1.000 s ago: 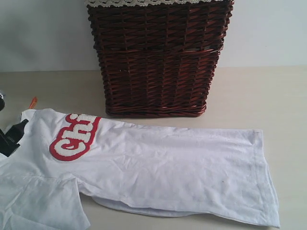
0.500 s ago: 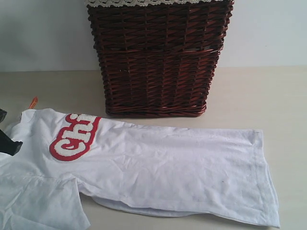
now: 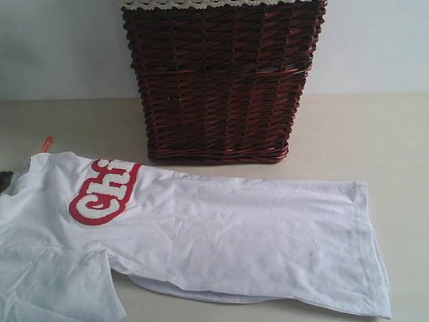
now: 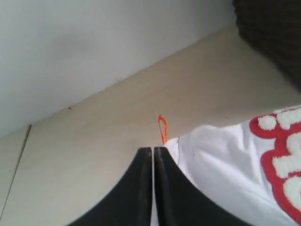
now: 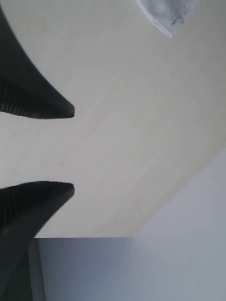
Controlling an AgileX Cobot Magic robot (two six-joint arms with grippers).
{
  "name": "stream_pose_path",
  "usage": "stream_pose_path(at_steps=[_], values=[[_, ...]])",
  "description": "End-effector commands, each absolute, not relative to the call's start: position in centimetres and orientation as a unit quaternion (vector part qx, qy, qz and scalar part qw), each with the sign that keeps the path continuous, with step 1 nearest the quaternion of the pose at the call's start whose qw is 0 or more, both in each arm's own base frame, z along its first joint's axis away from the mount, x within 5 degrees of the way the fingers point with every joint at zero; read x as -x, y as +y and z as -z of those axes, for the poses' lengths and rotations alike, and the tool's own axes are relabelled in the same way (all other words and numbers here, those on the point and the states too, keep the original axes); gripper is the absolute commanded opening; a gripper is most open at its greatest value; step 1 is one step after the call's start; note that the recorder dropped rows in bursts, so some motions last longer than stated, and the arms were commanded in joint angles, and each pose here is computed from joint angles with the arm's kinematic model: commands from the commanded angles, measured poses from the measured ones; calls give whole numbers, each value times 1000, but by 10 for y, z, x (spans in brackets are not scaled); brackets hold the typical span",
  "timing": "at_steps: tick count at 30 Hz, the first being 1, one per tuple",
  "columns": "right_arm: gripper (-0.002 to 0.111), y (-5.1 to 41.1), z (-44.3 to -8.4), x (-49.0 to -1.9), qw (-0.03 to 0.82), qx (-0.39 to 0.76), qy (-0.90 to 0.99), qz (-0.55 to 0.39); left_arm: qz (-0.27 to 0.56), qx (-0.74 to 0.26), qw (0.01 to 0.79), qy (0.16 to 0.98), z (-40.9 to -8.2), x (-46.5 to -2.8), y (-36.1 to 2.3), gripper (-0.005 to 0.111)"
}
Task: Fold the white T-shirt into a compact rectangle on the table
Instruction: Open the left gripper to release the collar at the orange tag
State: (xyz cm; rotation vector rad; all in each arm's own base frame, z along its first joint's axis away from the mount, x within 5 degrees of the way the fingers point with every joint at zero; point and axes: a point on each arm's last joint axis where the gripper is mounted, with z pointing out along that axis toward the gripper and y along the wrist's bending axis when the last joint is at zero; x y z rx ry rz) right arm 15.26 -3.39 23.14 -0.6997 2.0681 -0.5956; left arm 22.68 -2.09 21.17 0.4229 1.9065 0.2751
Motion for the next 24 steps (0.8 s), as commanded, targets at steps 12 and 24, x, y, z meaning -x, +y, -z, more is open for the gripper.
stream_pose_path(at_steps=[12,24], values=[[43,-33,-230,-151,428,275,828,236,48,-26,560,826,-178,-74,-10,4],[43,-33,-230,-151,428,275,828,236,55,-55,614,786,-184,-55,-13,4]])
